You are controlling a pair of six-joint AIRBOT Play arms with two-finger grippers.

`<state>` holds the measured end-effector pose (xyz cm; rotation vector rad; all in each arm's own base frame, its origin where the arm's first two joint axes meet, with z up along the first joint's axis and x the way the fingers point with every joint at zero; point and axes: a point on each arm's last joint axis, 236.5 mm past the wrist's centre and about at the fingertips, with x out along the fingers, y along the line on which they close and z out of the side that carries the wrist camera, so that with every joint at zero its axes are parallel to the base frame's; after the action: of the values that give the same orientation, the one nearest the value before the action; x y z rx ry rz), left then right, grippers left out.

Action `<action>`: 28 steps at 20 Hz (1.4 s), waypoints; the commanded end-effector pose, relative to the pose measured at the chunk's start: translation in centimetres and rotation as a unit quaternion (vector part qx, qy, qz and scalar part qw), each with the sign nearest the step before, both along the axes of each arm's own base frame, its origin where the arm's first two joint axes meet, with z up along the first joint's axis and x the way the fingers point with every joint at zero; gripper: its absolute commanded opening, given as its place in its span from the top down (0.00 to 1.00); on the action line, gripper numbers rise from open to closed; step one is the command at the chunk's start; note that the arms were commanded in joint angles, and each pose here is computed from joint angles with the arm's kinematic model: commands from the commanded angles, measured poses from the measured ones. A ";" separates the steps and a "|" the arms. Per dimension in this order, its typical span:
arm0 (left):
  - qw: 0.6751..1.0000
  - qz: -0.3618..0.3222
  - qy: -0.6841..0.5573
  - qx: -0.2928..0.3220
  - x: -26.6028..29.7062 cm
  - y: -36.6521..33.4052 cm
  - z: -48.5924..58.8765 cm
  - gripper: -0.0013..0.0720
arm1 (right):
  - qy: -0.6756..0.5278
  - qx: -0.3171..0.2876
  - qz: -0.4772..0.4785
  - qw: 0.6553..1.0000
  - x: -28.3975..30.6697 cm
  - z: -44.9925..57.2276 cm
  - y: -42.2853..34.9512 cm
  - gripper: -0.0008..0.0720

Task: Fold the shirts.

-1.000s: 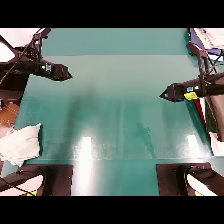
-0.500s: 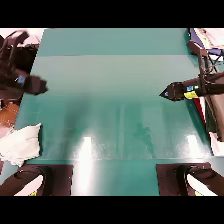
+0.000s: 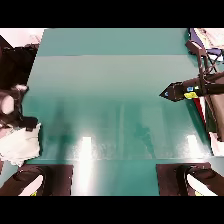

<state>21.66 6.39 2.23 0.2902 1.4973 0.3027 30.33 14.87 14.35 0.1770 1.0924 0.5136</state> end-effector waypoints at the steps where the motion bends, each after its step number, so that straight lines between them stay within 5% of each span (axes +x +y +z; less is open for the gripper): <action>1: 0.999 0.004 0.038 0.037 -2.5 1.7 -4.7 0.07 | -0.001 -0.001 0.003 1.000 0.0 0.0 0.0 0.97; 4: 0.998 -0.001 0.056 0.042 -3.7 2.0 -6.5 0.07 | -0.001 -0.001 0.003 1.000 -0.1 0.0 0.0 0.97; 5: 0.997 0.003 0.053 0.046 -3.7 2.2 -6.5 0.15 | -0.001 -0.001 0.003 1.000 -0.1 0.0 0.0 0.97; 7: 0.997 0.008 0.051 0.049 -3.6 2.3 -6.2 0.93 | -0.001 -0.001 0.003 1.000 -0.1 0.0 0.0 0.96; 11: 0.999 0.010 -0.016 0.038 0.2 1.7 -1.3 0.95 | -0.006 0.000 0.001 1.000 0.2 0.2 0.0 0.97; 14: 0.985 -0.068 -0.143 -0.066 6.4 -3.5 8.9 0.95 | -0.021 0.004 -0.004 1.000 0.8 0.8 0.1 0.97; 19: 0.866 -0.212 -0.346 -0.294 7.9 -16.0 27.4 0.95 | -0.100 0.020 -0.016 0.995 2.9 5.9 0.2 0.97; 23: 0.791 -0.290 -0.390 -0.373 7.0 -21.1 32.8 0.95 | -0.183 0.039 -0.030 0.982 4.5 11.5 0.2 0.97; 28: 0.815 -0.286 -0.265 -0.429 10.8 -23.7 26.0 0.95 | -0.227 0.048 -0.030 0.972 4.4 15.3 0.2 0.97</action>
<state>31.44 -14.93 30.11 -0.0498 0.7237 -0.6152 34.65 15.11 27.38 0.1687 0.6768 0.5186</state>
